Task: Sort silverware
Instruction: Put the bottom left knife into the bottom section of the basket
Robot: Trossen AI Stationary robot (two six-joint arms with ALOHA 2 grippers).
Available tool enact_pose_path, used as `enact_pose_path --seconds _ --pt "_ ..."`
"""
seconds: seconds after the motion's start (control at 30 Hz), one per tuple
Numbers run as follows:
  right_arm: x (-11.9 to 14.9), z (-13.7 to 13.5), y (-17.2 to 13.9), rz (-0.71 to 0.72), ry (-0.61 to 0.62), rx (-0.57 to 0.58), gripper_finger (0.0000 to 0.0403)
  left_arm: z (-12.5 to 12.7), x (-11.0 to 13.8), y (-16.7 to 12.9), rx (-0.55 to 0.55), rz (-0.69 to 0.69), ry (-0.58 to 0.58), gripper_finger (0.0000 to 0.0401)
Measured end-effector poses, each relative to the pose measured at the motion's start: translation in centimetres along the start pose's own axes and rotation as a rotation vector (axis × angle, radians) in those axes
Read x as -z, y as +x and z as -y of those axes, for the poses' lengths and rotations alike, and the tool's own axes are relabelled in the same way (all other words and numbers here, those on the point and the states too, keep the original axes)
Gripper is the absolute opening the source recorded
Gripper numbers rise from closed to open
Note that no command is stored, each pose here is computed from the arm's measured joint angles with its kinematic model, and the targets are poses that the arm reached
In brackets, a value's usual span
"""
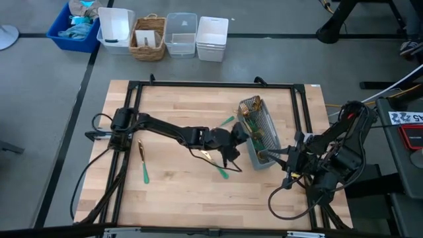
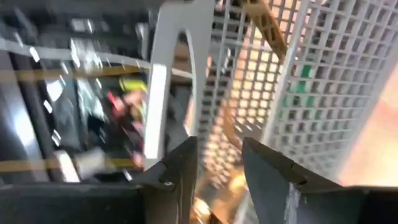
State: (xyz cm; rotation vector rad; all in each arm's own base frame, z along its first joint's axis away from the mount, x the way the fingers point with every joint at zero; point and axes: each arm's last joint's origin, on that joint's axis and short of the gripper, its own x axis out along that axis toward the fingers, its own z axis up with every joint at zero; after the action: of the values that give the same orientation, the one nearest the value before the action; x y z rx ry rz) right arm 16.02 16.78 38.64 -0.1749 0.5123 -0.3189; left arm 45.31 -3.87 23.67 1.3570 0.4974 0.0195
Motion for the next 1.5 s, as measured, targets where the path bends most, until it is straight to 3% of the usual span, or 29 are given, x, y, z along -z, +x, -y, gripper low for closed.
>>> enact_pose_path --seconds 0.2,0.4,0.6,0.67,0.73,0.9,1.07,1.2,1.5 --pt "-0.2 1.1 -0.6 0.012 0.021 -0.011 0.0062 -0.9 0.1 -2.7 0.11 -0.062 -0.231 0.0121" --pt "-0.3 1.9 -0.6 0.007 0.023 0.003 0.0062 -1.5 1.8 -7.1 0.321 -0.239 -0.571 0.0121" --pt "-0.9 3.1 1.6 -0.085 0.029 0.032 0.0062 -0.4 4.2 -13.1 0.597 -0.688 -1.079 0.0121" --pt "-1.1 3.7 2.5 -0.129 0.021 0.038 0.0062 0.3 4.3 -15.0 0.615 -0.879 -1.257 0.0121" --pt "-1.4 4.5 3.6 -0.162 0.018 0.053 0.0062 1.5 4.1 -16.5 0.591 -1.058 -1.366 0.0121" --pt "-2.6 6.0 5.9 -0.195 0.009 0.016 0.0062 4.9 2.3 -19.9 0.539 -1.417 -1.493 0.0121" --pt "-3.8 5.8 7.6 -0.179 -0.051 -0.193 0.0062 9.1 0.4 -22.3 0.538 -1.562 -1.523 0.0121" --pt "-4.2 5.1 8.3 -0.158 -0.108 -0.318 0.0062 11.8 -0.9 -23.7 0.515 -1.537 -1.566 0.0121" --pt "-3.8 4.1 9.3 -0.212 -0.145 -0.334 0.0062 14.8 -1.8 -27.5 0.461 -1.474 -1.713 0.012"
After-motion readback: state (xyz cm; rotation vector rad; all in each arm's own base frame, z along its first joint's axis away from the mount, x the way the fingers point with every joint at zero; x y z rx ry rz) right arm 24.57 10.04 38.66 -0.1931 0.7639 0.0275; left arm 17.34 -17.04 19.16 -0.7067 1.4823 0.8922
